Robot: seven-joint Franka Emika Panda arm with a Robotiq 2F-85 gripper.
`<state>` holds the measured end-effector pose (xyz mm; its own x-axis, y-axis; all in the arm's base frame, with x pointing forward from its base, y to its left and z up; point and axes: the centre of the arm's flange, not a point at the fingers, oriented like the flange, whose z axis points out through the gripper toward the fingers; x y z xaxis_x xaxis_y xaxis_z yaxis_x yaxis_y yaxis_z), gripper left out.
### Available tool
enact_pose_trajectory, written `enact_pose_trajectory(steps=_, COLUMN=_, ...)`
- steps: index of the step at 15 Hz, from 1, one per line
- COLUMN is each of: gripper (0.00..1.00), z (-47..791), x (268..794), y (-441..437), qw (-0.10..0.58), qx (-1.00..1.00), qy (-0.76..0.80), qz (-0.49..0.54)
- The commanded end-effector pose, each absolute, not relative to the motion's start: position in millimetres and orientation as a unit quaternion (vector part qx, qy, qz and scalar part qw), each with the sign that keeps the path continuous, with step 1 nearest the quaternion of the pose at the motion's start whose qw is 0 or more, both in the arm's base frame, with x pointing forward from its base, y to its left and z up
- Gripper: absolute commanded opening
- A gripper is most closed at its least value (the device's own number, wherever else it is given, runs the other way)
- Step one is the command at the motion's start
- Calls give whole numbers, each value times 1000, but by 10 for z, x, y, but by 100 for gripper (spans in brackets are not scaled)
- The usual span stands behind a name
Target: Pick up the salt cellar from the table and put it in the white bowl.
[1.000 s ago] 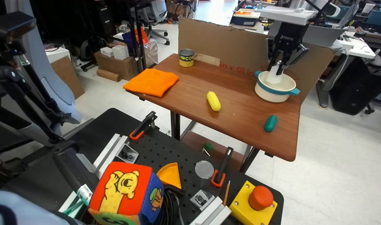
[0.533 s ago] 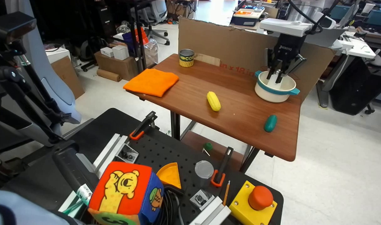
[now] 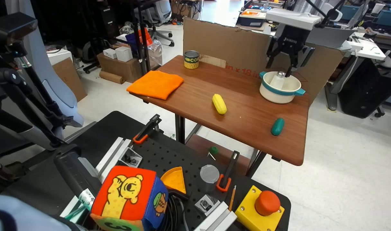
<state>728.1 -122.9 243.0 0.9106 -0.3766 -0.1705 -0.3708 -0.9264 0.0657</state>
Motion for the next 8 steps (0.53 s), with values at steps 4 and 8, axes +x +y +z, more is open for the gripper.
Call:
enact_pose_trajectory(steps=4, gripper=100, z=3117, x=7123, y=-998, qw=-41, qx=989, qy=-134, qz=-47)
enact_pose_trajectory(steps=8, gripper=100, z=3280, x=6973, y=-969, qw=-49, qx=990, qy=-124, qz=-44)
